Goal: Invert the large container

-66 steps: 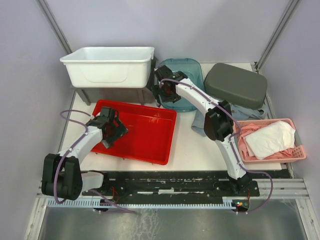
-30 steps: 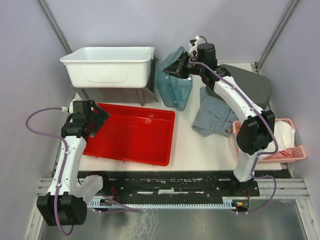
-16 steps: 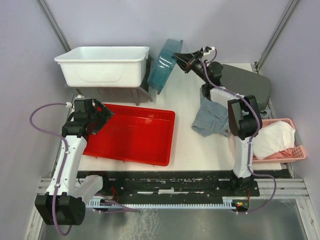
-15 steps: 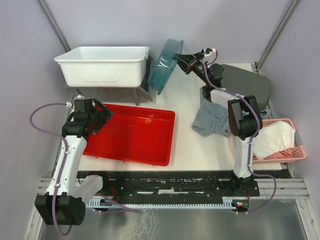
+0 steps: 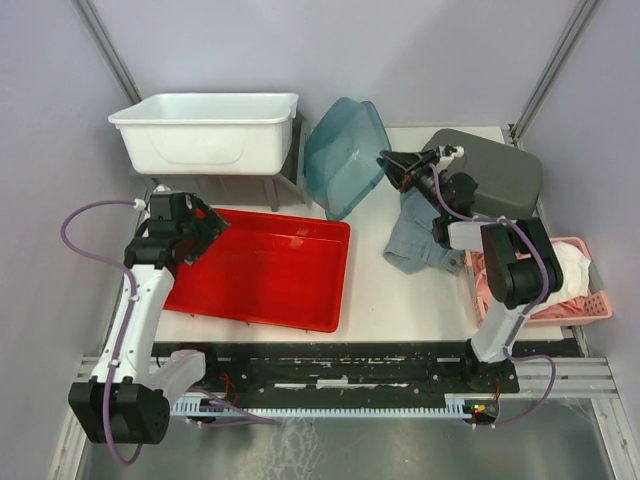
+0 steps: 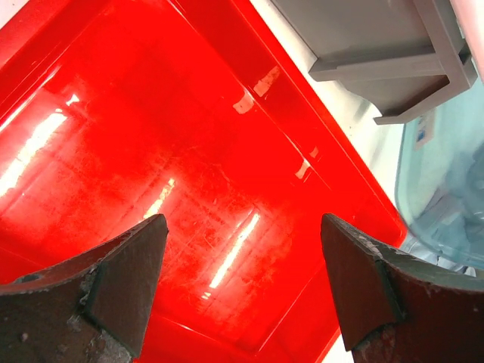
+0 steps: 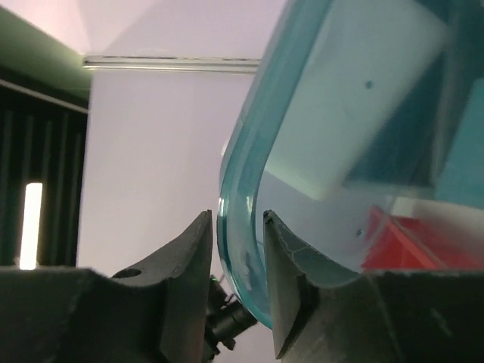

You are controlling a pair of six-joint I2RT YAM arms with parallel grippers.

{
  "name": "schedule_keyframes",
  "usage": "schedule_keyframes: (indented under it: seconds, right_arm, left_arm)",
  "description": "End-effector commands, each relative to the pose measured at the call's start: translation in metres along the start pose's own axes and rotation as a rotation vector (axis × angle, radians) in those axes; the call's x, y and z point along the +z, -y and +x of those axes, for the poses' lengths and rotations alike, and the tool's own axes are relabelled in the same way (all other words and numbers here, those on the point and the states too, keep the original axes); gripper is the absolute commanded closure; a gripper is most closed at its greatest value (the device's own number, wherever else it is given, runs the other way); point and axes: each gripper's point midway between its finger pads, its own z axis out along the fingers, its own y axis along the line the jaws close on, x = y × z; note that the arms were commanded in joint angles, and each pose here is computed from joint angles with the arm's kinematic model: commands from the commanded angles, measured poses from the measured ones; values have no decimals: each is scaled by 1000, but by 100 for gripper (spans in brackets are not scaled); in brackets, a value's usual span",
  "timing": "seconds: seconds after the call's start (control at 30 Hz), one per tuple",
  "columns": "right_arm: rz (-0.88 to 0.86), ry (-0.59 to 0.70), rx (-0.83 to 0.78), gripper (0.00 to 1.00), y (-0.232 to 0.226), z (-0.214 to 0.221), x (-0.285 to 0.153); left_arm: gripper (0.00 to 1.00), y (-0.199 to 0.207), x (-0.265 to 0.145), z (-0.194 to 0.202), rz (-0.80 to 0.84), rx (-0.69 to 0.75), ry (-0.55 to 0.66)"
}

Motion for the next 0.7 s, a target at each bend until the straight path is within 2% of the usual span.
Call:
schedule_keyframes:
  seconds: [0.0, 0.17, 0.33, 0.4, 0.67]
  right_arm:
    - [179, -12, -33, 54, 26, 9, -32]
    - [564, 24, -128, 30, 72, 2, -82]
    - [956, 29, -353, 13, 76, -15, -128]
    - [1037, 7, -420, 1, 71, -21, -135]
    - [1242, -176, -495, 1, 73, -24, -154]
  left_arm:
    - [11, 23, -8, -18, 77, 39, 52]
    - [11, 23, -9, -17, 82, 41, 49]
    - [11, 24, -10, -15, 88, 39, 48]
    - [11, 26, -11, -16, 93, 39, 49]
    - [11, 29, -10, -15, 106, 45, 41]
